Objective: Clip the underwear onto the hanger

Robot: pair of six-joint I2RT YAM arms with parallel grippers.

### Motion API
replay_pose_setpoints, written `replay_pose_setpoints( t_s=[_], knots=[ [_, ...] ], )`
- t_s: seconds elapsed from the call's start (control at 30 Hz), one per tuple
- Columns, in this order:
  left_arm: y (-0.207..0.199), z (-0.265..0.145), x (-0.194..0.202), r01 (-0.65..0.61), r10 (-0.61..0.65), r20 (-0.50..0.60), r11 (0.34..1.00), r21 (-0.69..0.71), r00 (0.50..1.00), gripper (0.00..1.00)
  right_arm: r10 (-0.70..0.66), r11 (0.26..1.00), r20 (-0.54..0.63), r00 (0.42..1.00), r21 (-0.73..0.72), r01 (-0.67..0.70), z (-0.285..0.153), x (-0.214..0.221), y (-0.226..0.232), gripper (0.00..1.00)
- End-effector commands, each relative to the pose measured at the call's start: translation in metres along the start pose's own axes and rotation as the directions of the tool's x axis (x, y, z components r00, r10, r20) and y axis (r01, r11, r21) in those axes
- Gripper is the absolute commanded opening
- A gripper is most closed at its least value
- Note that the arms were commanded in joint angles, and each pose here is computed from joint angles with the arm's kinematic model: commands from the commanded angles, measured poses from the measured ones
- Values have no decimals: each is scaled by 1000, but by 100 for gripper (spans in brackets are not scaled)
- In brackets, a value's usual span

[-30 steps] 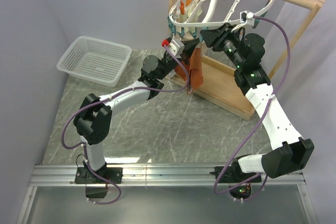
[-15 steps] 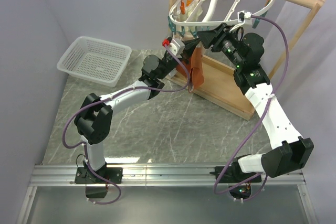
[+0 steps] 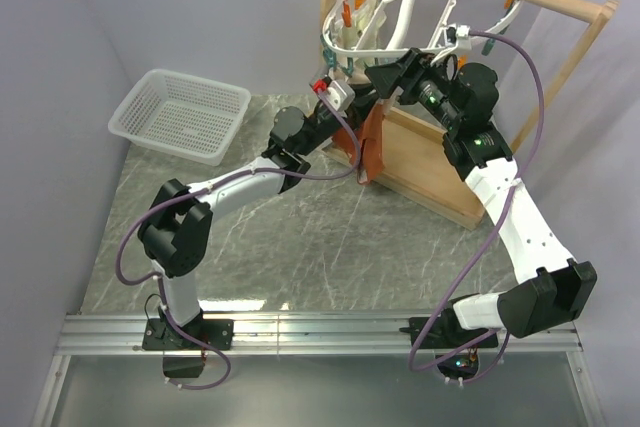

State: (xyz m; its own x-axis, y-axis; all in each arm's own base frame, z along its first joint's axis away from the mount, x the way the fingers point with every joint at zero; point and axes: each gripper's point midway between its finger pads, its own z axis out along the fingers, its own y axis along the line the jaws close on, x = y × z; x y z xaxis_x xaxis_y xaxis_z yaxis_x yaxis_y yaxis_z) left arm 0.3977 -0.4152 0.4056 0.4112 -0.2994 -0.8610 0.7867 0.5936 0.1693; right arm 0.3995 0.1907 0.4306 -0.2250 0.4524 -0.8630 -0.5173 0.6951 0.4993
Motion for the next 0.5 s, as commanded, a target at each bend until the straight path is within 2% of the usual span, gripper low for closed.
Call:
replay_pose_setpoints(
  t_s=[0.0, 0.03, 0.2, 0.23, 0.3, 0.33, 0.4, 0.47],
  knots=[
    [-12, -9, -28, 5, -5, 8, 997, 74, 1000, 29, 0, 999, -34, 999, -37, -1, -3, 4, 11, 80],
    [-16, -14, -23, 15, -14, -12, 996, 86, 1000, 37, 1, 1000, -47, 999, -29, -2, -7, 7, 11, 82],
    [-30, -30, -8, 71, -55, -118, 988, 134, 991, 57, -40, 999, -63, 997, -4, 40, -18, 9, 6, 87],
    [-32, -34, -9, 78, -59, -136, 987, 142, 989, 64, -40, 999, -74, 996, 9, 41, -21, 11, 4, 88],
    [-37, -42, -12, 98, -69, -175, 982, 161, 982, 73, -54, 998, -90, 994, 23, 56, -26, 15, -1, 89],
    [-40, -47, -8, 107, -73, -196, 980, 166, 978, 84, -61, 997, -89, 994, 35, 65, -29, 14, -2, 89],
    [-45, -58, -9, 123, -78, -238, 975, 183, 968, 94, -80, 994, -99, 992, 71, 87, -36, 17, -11, 90],
    [-48, -66, -13, 133, -81, -263, 973, 187, 961, 97, -92, 991, -99, 991, 90, 101, -41, 17, -15, 90]
  ],
)
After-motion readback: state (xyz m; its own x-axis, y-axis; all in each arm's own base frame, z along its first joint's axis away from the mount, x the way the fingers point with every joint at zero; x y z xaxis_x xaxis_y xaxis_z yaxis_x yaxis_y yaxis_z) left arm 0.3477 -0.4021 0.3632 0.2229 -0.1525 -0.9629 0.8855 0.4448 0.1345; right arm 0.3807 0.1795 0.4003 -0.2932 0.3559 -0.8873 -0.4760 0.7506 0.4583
